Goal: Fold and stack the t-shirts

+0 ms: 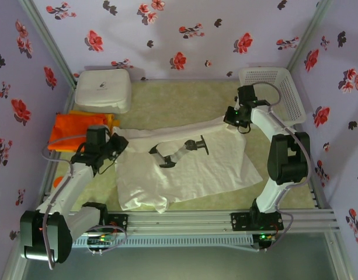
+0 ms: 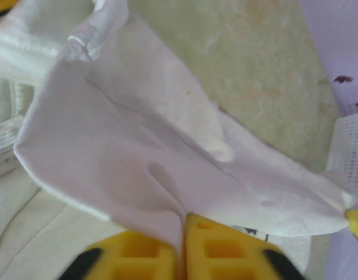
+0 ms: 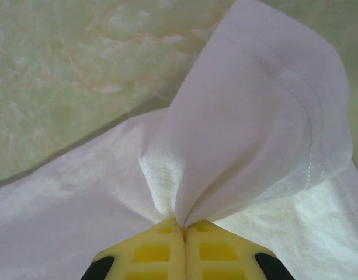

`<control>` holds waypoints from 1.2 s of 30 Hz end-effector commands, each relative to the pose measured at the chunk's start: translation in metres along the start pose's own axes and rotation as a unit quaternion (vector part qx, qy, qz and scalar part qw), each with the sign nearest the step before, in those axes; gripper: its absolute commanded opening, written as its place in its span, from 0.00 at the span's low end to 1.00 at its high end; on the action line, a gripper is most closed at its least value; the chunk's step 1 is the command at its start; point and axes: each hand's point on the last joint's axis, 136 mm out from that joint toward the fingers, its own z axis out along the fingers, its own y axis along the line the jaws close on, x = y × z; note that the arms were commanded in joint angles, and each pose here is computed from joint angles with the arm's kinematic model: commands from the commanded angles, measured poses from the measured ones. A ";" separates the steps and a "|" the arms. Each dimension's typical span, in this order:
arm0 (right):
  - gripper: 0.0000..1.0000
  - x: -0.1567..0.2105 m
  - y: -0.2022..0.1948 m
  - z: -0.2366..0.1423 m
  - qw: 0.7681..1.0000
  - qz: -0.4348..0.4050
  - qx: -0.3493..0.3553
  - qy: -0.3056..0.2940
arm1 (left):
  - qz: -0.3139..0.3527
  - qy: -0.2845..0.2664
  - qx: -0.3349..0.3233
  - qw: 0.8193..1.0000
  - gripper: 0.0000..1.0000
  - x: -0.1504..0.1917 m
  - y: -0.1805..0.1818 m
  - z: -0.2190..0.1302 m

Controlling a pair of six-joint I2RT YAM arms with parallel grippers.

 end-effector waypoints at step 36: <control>0.49 0.134 -0.098 -0.012 0.973 0.180 0.145 0.010 | 0.076 -0.010 -0.055 0.996 0.57 0.002 0.012 -0.012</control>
